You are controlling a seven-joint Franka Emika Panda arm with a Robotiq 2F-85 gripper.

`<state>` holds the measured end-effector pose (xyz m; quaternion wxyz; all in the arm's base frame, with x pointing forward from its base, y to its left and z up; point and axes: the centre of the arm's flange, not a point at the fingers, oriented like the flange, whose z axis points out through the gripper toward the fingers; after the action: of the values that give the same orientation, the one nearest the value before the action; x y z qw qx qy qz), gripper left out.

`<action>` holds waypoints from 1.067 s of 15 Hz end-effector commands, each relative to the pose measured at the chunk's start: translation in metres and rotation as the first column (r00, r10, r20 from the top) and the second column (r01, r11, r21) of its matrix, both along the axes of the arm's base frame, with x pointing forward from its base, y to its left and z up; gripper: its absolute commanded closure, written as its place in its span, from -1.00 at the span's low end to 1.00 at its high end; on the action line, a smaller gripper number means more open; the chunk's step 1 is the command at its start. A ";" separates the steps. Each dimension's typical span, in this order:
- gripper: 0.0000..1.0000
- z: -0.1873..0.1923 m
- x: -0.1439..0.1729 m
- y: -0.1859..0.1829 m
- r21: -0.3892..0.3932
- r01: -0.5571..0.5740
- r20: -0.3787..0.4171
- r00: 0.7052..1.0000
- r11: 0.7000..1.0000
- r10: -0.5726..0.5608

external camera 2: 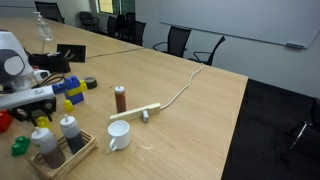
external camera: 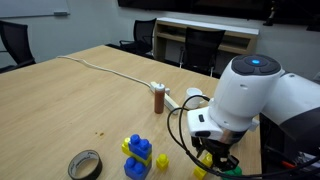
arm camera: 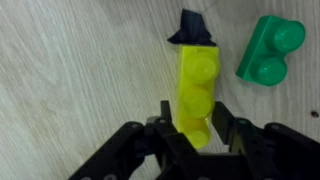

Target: Stack the long yellow block on the red block

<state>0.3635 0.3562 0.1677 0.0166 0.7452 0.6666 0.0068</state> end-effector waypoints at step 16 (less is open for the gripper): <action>0.85 0.067 -0.020 0.018 -0.131 0.117 0.045 0.993 0.985 -0.112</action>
<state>0.3519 0.3689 0.2084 0.0642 0.7695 0.6353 -0.0106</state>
